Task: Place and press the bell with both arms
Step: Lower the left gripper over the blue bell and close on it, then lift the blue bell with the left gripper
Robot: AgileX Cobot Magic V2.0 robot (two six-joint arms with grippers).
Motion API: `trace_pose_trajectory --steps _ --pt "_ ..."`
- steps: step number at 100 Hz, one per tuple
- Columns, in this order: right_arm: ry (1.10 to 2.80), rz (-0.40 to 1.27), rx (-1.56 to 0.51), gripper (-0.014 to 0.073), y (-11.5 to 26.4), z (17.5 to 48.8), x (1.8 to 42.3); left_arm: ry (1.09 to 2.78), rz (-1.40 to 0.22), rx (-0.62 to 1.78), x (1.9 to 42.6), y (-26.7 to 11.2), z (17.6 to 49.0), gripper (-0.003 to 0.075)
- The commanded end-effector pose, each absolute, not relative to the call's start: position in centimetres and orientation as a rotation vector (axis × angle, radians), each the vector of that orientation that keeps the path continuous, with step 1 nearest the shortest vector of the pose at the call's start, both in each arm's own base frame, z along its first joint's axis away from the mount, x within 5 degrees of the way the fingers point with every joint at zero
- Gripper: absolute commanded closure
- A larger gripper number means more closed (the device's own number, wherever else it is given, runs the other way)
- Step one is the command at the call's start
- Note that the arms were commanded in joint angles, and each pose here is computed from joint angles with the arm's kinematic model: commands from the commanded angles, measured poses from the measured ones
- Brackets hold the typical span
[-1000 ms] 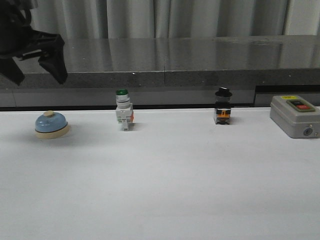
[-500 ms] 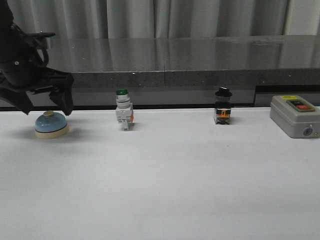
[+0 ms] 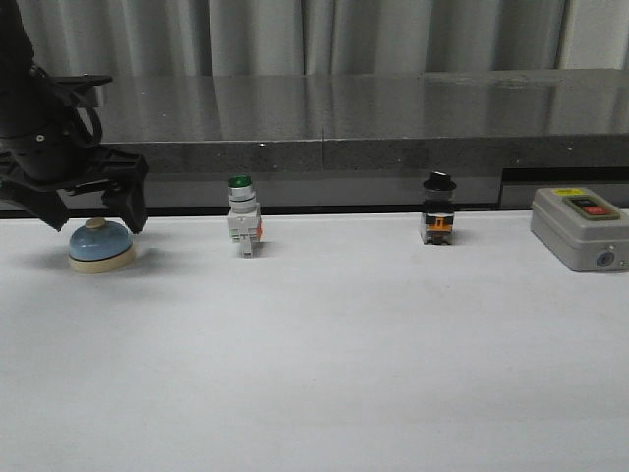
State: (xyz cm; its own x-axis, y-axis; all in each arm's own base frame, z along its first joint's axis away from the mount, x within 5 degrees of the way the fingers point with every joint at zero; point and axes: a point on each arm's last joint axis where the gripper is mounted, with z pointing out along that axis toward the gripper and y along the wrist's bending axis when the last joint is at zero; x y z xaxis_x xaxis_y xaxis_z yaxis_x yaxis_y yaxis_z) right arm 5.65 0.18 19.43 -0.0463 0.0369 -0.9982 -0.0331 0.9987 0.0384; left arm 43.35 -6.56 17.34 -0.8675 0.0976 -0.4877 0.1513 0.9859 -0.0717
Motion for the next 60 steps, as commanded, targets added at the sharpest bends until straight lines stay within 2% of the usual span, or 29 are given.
trace_pose_trajectory --steps 1,32,39,49,60 --pt "1.501 0.047 -0.004 0.0655 0.2 20.8 5.4 2.515 -0.156 0.175 43.9 -7.0 20.2 0.0084" --pt "1.501 0.047 -0.004 0.0655 0.2 20.8 5.4 2.596 -0.154 0.182 44.0 -7.0 17.8 0.0085" --pt "1.501 0.047 -0.004 0.0655 0.2 20.8 5.4 2.598 -0.154 0.182 44.0 -7.0 17.7 0.0108" --pt "1.501 0.047 -0.004 0.0655 0.2 20.8 5.4 2.603 -0.154 0.183 44.0 -7.0 17.7 0.0205" --pt "1.501 0.047 -0.004 0.0655 0.2 20.8 5.4 2.620 -0.155 0.186 43.8 -7.0 17.6 0.0421"
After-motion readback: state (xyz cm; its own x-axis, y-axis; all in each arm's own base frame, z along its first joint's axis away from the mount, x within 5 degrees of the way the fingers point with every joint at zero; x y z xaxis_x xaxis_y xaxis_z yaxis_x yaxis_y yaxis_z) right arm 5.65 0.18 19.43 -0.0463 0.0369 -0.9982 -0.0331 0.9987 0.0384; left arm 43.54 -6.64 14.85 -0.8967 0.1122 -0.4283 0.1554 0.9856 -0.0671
